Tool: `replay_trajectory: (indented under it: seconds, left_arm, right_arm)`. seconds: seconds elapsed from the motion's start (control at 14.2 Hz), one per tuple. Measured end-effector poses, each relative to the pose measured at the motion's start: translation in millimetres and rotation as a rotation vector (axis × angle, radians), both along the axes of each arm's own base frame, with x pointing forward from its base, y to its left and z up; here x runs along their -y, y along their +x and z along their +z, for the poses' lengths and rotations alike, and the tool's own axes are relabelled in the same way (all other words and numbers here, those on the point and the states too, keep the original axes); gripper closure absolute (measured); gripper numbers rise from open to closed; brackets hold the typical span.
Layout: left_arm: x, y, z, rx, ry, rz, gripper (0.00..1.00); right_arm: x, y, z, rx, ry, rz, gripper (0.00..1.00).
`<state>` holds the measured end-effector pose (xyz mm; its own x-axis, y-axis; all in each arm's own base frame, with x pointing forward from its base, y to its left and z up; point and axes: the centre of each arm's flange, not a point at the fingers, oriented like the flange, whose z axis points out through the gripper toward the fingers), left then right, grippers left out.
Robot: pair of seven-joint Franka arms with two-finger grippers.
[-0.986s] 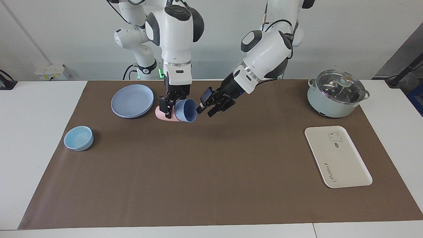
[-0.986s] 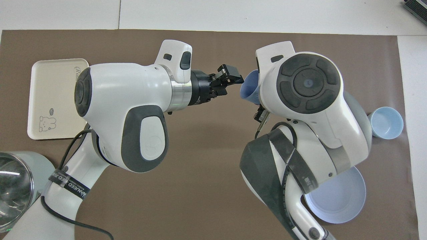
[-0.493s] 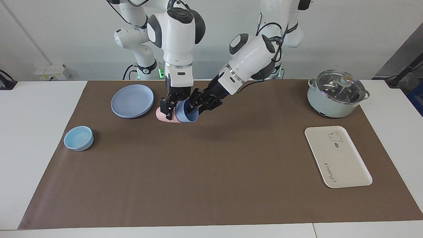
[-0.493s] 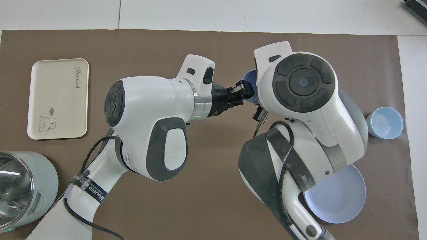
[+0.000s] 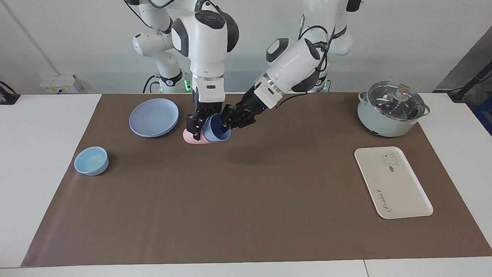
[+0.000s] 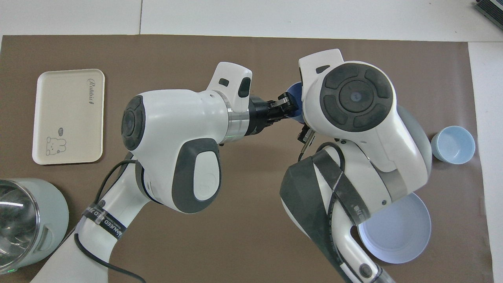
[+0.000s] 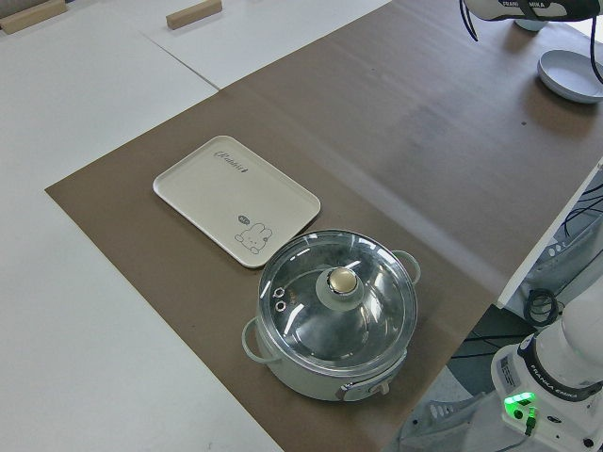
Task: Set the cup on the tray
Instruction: 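Grasp the blue cup with the left gripper from the right gripper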
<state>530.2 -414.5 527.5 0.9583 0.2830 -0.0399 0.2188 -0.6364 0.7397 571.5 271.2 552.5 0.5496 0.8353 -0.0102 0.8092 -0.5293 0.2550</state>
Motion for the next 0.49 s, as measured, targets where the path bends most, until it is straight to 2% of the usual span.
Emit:
replay_trajectory:
  seconds: [0.28, 0.49]
  left_arm:
    - [-7.4, 7.4, 8.6, 0.004, -0.006, 0.005, 0.92]
    - [-33.1, 29.7, 27.4, -0.036, -0.009, -0.014, 0.92]
  right_arm:
    - [-1.0, 1.7, 3.5, 0.018, 0.010, 0.003, 0.17]
    - [-0.8, 2.6, 2.9, 0.019, 0.010, 0.002, 0.17]
